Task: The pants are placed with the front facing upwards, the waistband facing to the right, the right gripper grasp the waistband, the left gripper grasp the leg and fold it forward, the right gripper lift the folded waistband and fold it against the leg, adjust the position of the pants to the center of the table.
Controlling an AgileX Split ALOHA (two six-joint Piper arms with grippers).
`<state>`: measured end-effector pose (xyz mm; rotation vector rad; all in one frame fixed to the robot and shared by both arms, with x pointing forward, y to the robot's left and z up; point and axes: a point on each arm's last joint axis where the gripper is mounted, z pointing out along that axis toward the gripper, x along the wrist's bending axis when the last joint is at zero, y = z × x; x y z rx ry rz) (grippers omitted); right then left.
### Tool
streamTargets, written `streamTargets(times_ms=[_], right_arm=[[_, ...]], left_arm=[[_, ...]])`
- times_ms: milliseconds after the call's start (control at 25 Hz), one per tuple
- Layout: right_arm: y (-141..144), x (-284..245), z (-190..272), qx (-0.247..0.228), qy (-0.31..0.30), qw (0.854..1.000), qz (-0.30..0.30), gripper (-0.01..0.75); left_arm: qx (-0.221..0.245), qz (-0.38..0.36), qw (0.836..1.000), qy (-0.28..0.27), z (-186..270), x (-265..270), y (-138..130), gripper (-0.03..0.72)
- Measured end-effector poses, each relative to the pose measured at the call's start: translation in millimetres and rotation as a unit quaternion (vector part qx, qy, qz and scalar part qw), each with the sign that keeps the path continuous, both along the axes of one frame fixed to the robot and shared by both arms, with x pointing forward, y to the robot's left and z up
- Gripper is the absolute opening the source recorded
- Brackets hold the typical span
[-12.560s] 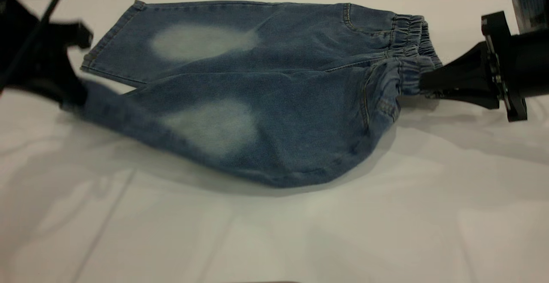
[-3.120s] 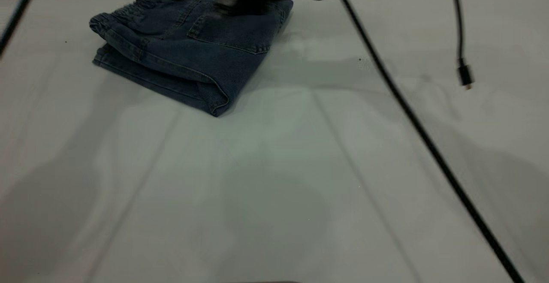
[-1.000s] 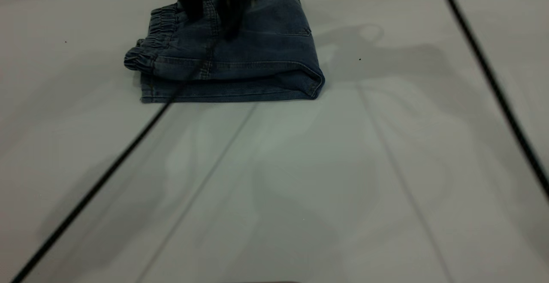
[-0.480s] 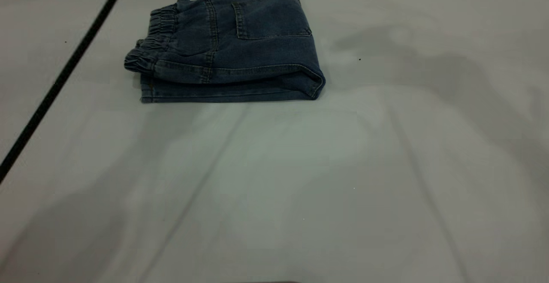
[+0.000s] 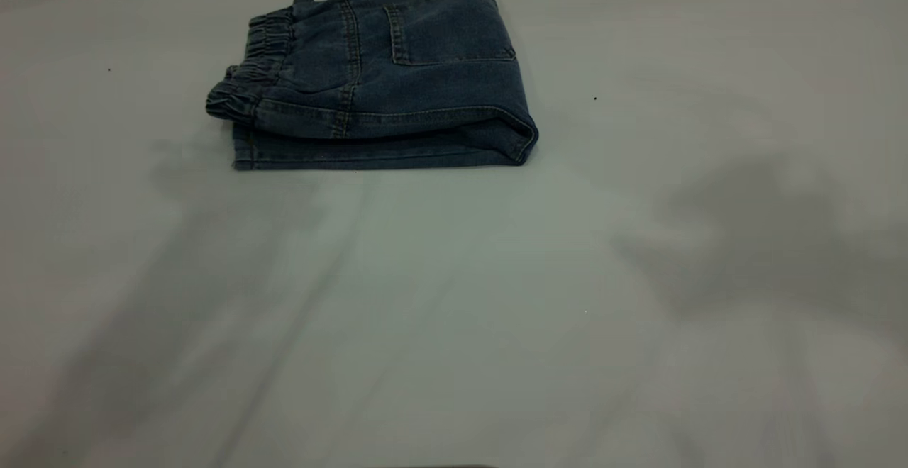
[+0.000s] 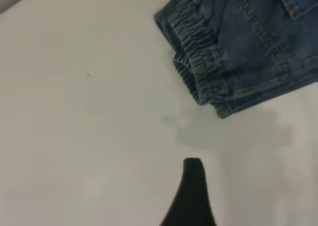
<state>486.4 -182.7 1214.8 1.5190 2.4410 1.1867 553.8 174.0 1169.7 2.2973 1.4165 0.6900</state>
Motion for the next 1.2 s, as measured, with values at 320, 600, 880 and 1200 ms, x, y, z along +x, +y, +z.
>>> streamTargets(times_ms=[320, 600, 880, 1200], right_arm=[[-31.4, -103.8, -30.5, -0.012, -0.003, 1.000, 0.010, 0.584], [-61.3, -178.9, -83.7, -0.050, -0.027, 0.998, -0.005, 0.584], [-88.6, -215.7, -139.7, -0.096, -0.032, 0.991, -0.093, 0.584], [-104.7, -237.2, -165.4, -0.102, -0.113, 0.979, -0.136, 0.584]], left_arm=[[-0.104, 0.009, 0.994, -0.038, 38.1, -106.2, 38.7, 0.579], [-0.108, 0.001, 0.994, -0.014, -8.2, -183.3, 71.4, 0.579], [-0.079, -0.007, 0.996, 0.030, -73.9, -225.4, 91.3, 0.579], [-0.065, -0.005, 0.996, 0.059, -115.1, -245.5, 100.6, 0.579]])
